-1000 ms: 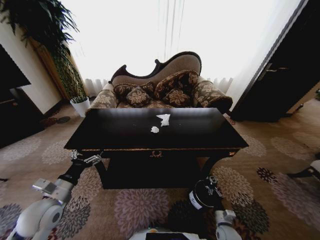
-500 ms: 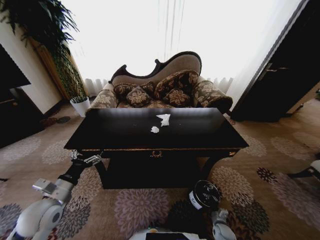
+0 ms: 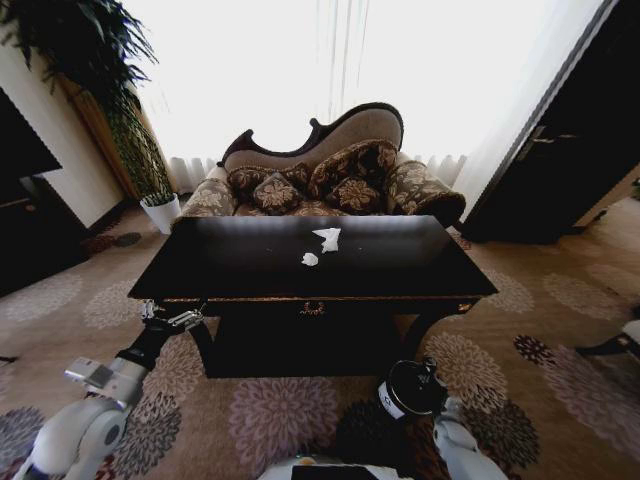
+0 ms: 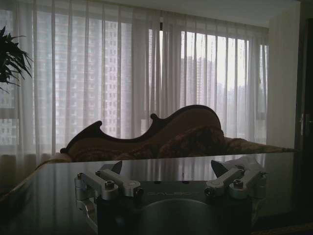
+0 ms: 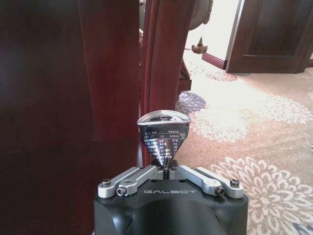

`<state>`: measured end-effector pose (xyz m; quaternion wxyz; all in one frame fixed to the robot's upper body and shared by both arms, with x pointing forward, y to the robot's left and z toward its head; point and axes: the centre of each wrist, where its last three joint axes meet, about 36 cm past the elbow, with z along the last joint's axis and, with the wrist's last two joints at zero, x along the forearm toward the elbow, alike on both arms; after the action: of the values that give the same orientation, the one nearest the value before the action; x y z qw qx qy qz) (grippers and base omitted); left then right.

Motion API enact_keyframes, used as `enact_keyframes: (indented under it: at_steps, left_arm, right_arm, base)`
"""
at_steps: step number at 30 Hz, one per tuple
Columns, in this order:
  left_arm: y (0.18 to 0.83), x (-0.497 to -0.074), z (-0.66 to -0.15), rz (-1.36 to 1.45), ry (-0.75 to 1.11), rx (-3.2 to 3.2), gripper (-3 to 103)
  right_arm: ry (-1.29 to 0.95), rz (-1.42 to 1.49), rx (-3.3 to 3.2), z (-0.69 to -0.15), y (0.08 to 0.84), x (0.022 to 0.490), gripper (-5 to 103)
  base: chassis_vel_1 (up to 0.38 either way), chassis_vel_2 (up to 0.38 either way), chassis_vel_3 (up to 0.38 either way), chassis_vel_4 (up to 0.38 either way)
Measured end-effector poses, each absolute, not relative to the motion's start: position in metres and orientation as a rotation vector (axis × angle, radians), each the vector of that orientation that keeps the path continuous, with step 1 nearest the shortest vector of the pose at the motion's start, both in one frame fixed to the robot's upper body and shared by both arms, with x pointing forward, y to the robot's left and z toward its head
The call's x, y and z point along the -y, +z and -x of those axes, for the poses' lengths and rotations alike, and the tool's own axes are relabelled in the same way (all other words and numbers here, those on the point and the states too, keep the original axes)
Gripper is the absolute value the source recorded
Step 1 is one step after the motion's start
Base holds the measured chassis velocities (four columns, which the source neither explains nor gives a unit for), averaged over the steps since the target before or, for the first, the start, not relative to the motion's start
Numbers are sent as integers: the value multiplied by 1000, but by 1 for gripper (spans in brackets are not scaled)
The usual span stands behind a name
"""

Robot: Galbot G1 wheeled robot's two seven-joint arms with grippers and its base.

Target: Move to the front of the table and place the trash on the table into the trash bin.

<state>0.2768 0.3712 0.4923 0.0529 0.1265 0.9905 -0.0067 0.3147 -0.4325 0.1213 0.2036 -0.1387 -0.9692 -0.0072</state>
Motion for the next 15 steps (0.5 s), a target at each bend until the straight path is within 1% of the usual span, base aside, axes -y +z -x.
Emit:
enact_keyframes:
  at_steps: [2,3,5,8,9,10,11,12,13,14,15]
  left_arm:
    - [492,-371,-277,-384,-20,-3011,100]
    - [492,-371,-277,-384,-20,-3011,100]
    - [492,-371,-277,-384,-20,-3011,100]
    - [492,-371,-277,-384,-20,-3011,100]
    - [492,-371,-277,-384,-20,-3011,100]
    - [492,-371,-277,-384,-20,-3011,100]
    - [492,-371,-277,-384,-20,-3011,100]
    - [492,-371,-277,-384,-20,-3011,100]
    - [492,-371,-277,-384,-20,-3011,100]
    - [492,-371,-277,-384,-20,-3011,100]
    - [492,-371,-277,-384,-20,-3011,100]
  right_arm:
    - [-19,382,2699,-312,121,434,0]
    - [-18,377,2698,-310,120,433,5]
    - [-17,372,2696,-308,120,432,5]
    - [-20,355,2696,-306,118,426,21]
    - [-20,355,2696,-306,118,426,21]
    - [-24,350,2698,-306,118,424,27]
    - [-26,348,2699,-307,118,423,27]
    - [-31,345,2701,-308,118,420,37]
    - [-34,344,2703,-309,118,419,37]
    - [-38,342,2704,-310,118,418,43]
    - [-38,342,2704,-310,118,418,43]
  base:
    - [0,0,0,0]
    - [0,0,0,0]
    - [0,0,0,0]
    - [0,0,0,0]
    - [0,0,0,0]
    - [0,0,0,0]
    - [0,0,0,0]
    - [0,0,0,0]
    - [0,0,0,0]
    - [0,0,0,0]
    - [0,0,0,0]
